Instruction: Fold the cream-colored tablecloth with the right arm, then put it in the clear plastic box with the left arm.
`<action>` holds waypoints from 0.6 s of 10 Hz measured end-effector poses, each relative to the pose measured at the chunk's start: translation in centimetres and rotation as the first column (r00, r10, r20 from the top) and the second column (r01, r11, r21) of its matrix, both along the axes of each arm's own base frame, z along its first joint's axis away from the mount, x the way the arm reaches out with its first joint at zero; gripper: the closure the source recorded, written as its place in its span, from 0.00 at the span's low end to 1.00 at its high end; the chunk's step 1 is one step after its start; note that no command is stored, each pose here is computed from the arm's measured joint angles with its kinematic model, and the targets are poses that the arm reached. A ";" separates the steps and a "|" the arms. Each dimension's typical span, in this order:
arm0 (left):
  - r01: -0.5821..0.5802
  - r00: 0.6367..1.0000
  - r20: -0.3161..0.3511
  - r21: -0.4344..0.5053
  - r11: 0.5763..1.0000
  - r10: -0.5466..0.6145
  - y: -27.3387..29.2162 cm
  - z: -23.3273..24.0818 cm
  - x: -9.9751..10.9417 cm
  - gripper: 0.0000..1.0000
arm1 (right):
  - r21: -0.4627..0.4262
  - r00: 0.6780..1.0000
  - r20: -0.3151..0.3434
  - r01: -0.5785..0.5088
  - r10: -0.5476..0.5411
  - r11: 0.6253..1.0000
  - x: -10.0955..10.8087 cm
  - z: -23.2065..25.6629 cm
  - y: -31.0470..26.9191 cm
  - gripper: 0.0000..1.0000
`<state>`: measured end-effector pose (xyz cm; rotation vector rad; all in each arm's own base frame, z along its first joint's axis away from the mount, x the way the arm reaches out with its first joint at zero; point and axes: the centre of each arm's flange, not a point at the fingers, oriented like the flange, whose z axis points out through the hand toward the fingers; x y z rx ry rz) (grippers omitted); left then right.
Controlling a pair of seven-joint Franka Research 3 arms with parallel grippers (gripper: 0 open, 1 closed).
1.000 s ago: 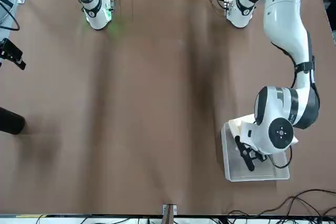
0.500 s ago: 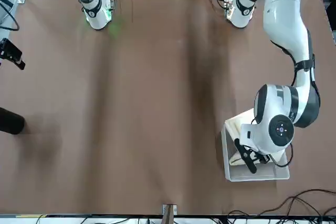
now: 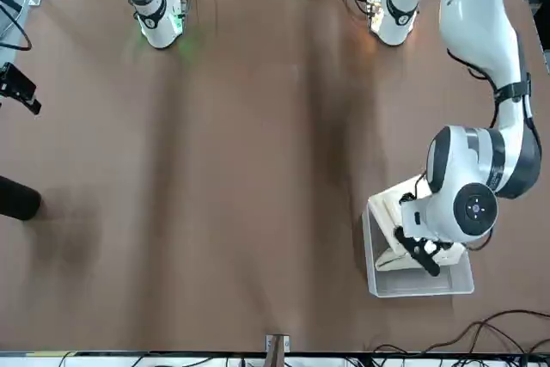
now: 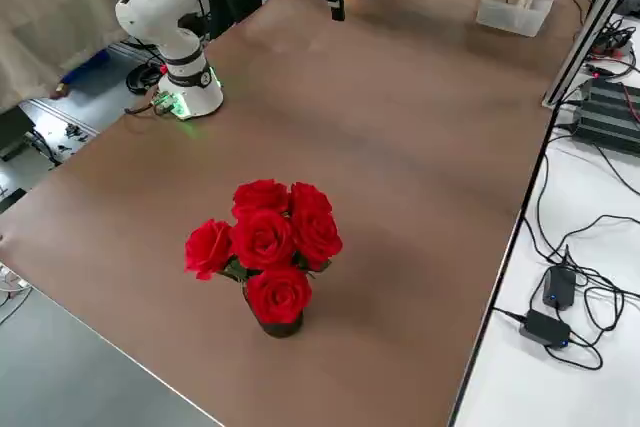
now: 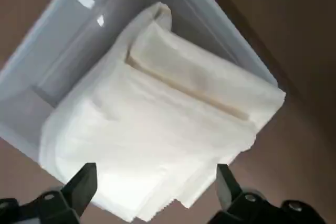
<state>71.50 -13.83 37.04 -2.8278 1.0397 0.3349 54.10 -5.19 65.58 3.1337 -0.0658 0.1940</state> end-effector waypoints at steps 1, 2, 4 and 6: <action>-0.030 0.999 -0.030 -0.009 1.000 0.029 0.6 -1.3 -0.6 0.03 | 0.000 1.000 0.000 0.000 0.000 1.000 0.0 0.0 0.0 0.00; -0.040 0.999 -0.018 -0.020 0.999 0.040 0.9 -2.1 -0.5 0.19 | 0.000 1.000 0.000 0.000 0.000 1.000 0.0 0.0 0.0 0.00; -0.097 0.992 0.080 -0.041 0.994 0.100 0.8 -3.1 0.5 0.36 | 0.000 1.000 0.000 0.000 0.000 1.000 0.0 0.0 0.0 0.00; -0.197 0.954 0.213 -0.078 0.977 0.209 1.1 -2.7 2.2 0.30 | 0.000 1.000 0.000 0.000 0.000 1.000 0.0 0.0 0.0 0.00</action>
